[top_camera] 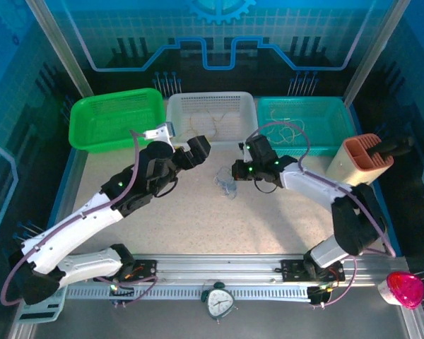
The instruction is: Untangle the cables
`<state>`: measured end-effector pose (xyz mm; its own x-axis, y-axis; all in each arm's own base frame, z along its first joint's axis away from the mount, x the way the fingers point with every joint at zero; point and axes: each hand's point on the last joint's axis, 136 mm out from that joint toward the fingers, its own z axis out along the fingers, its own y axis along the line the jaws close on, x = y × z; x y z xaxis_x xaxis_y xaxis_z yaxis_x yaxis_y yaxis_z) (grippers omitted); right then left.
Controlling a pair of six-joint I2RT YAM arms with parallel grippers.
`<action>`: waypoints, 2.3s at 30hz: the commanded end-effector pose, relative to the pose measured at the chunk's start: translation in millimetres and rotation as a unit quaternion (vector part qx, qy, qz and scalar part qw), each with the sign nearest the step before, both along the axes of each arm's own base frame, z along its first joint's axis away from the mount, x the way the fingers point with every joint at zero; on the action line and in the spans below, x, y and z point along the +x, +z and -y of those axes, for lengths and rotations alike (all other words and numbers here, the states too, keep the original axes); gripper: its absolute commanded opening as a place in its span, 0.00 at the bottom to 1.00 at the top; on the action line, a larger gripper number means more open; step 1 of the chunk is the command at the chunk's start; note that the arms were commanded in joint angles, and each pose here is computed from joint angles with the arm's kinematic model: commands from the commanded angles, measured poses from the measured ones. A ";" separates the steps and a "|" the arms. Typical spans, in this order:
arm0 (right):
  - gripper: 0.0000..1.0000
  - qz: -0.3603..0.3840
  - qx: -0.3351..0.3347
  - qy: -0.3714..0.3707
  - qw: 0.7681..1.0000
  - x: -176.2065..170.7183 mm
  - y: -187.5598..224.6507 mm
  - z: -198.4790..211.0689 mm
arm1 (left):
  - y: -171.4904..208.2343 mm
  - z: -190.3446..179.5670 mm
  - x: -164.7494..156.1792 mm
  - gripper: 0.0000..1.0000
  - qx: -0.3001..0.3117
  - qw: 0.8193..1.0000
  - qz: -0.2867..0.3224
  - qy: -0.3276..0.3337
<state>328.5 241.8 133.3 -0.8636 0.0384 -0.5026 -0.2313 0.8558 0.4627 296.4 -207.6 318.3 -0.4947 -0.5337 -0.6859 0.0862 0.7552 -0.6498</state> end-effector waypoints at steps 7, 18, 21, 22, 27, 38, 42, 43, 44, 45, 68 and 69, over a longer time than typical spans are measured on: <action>0.00 0.093 0.051 0.034 0.994 1.4 112.5 -4.0 | -41.7 -8.3 -3.2 0.99 0.105 0.994 0.011 -0.042; 0.00 0.144 0.096 0.078 0.982 -11.9 186.4 -10.1 | -32.7 -1.6 -1.0 0.99 0.113 0.980 0.078 -0.144; 0.00 0.143 0.106 0.086 0.980 -15.9 190.6 -12.3 | -30.1 0.5 5.4 0.99 0.111 0.979 0.081 -0.149; 0.00 0.142 0.109 0.089 0.980 -17.2 191.5 -12.9 | -28.6 1.9 8.1 0.99 0.110 0.979 0.081 -0.153; 0.00 0.140 0.114 0.104 0.978 -22.7 192.0 -15.7 | -23.4 14.7 18.5 0.94 0.113 0.974 0.088 -0.176; 0.00 0.133 0.120 0.125 0.976 -29.4 193.7 -20.1 | -12.1 37.7 27.7 0.81 0.114 0.961 0.109 -0.226; 0.00 0.134 0.123 0.127 0.975 -30.9 195.8 -22.0 | -19.5 45.0 31.1 0.71 0.108 0.960 0.099 -0.240; 0.00 0.135 0.123 0.128 0.975 -31.0 196.3 -22.1 | -21.5 46.1 32.0 0.69 0.107 0.960 0.097 -0.241; 0.00 0.136 0.124 0.129 0.974 -31.9 197.2 -22.7 | -23.1 47.1 32.5 0.68 0.106 0.960 0.096 -0.242; 0.00 0.136 0.125 0.128 0.974 -31.7 197.6 -22.7 | -24.0 48.2 33.0 0.66 0.104 0.959 0.097 -0.244; 0.00 0.170 0.122 0.111 0.972 -29.3 219.6 -16.3 | -56.7 50.4 48.2 0.00 0.100 0.965 0.065 -0.231; 0.00 0.176 0.122 0.106 0.971 -28.4 223.6 -13.8 | -59.2 48.9 48.2 0.00 0.102 0.966 0.062 -0.229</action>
